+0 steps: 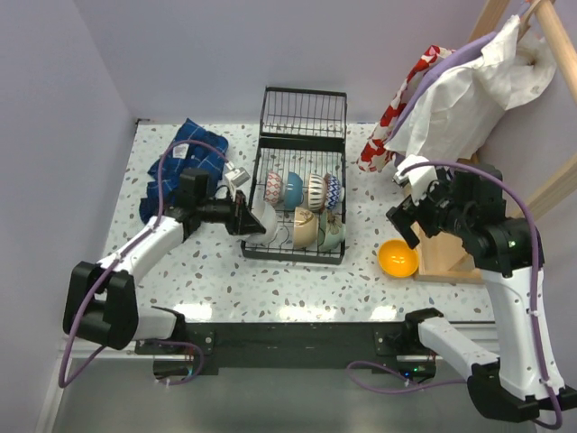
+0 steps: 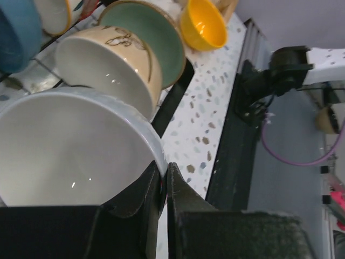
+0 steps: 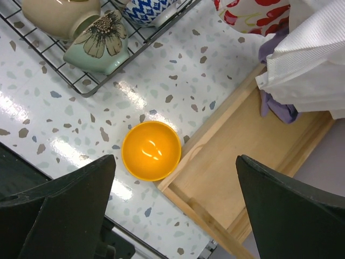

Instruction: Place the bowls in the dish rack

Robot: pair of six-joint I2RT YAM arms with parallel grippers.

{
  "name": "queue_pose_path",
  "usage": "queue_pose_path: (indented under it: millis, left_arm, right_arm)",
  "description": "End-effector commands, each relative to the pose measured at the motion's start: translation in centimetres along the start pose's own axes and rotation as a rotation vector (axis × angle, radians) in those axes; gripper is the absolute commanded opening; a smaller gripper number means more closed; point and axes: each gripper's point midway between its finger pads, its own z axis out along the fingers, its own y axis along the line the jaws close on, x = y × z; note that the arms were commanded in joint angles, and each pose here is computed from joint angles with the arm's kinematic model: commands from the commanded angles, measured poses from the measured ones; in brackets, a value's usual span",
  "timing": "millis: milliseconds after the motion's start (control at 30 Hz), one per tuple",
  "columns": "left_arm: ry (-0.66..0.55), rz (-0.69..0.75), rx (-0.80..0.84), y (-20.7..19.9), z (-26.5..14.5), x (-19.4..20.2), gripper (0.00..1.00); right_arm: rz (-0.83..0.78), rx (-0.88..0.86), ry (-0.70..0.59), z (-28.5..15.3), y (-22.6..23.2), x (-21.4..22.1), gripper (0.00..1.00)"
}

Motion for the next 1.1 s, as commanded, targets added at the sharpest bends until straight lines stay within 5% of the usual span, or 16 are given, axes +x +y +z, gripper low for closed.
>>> queue_pose_path:
  millis: [0,333,667,1067]
  left_arm:
    - [-0.155,0.085,0.245,-4.0,0.2,-4.6,0.0]
    - [-0.189,-0.186,0.32,-1.3,2.5,-3.4,0.0]
    - [-0.348,-0.378,0.365,-0.6,2.6,-4.6,0.0]
    - [-0.403,-0.638,0.288,3.0,4.0,-3.3,0.0]
  right_arm:
    - [-0.022,0.043,0.009,-0.5,-1.1,-0.4,0.99]
    - [-0.008,0.003,0.074,1.3,-1.0,0.4,0.99]
    - [-0.004,-0.015,0.131,1.5,-0.9,1.1,0.99]
    - [-0.005,-0.02,0.16,1.9,-1.1,1.4,0.99]
